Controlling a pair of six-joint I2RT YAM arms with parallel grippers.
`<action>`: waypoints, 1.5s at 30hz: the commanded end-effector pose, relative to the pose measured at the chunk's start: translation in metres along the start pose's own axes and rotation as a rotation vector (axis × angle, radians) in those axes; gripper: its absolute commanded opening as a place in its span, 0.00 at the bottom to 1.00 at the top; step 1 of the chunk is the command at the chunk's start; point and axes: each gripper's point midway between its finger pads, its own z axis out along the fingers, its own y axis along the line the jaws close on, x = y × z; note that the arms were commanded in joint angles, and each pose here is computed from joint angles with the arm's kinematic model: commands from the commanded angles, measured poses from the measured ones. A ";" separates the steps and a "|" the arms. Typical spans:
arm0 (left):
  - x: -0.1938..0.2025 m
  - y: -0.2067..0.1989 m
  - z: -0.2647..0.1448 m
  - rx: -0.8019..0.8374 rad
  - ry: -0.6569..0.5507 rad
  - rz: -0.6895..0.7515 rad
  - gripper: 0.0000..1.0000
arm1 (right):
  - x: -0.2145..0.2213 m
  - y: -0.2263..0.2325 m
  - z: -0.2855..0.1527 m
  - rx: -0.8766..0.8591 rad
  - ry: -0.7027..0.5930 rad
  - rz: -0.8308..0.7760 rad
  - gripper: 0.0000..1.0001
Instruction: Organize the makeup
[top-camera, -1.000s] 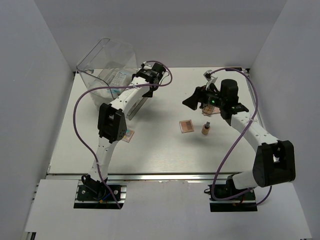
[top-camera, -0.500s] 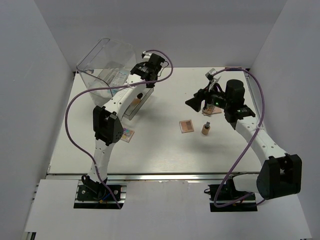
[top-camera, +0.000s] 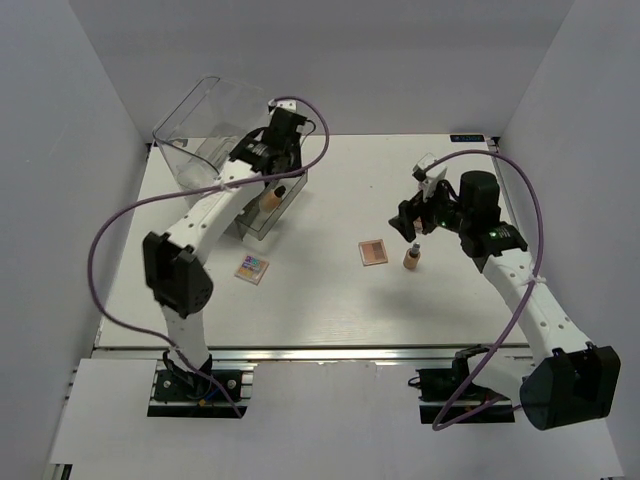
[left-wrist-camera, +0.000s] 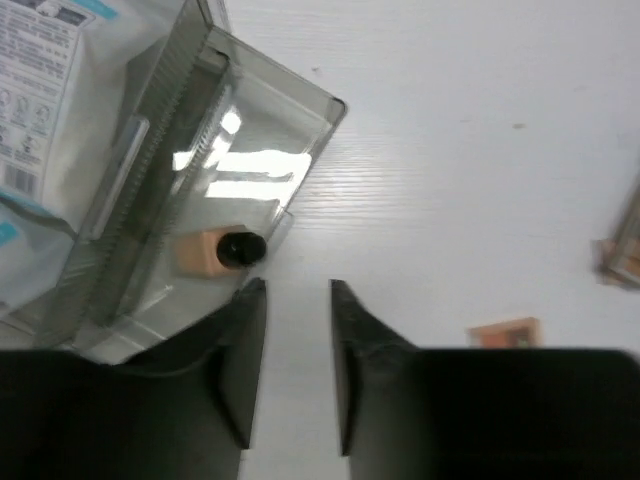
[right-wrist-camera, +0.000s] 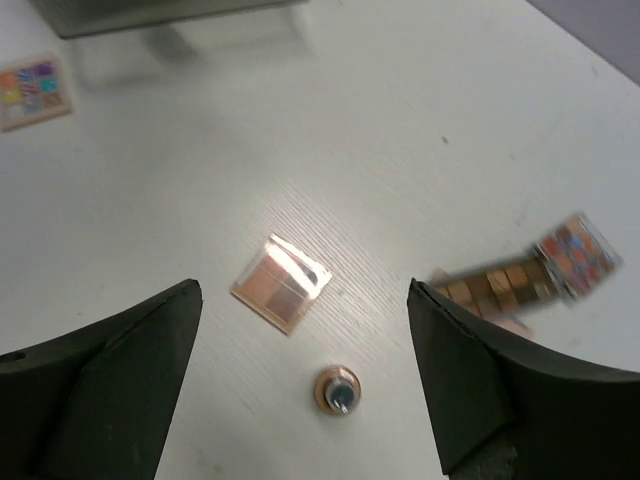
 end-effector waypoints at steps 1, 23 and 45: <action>-0.036 -0.018 -0.065 0.234 -0.156 -0.095 0.46 | 0.038 -0.033 -0.026 0.208 0.155 -0.013 0.89; 0.035 0.029 -0.123 0.284 -0.186 -0.239 0.58 | 0.161 -0.024 -0.009 0.201 0.319 0.096 0.89; 0.043 0.055 -0.142 0.220 -0.224 -0.289 0.62 | 0.180 -0.023 0.036 0.080 0.249 0.067 0.27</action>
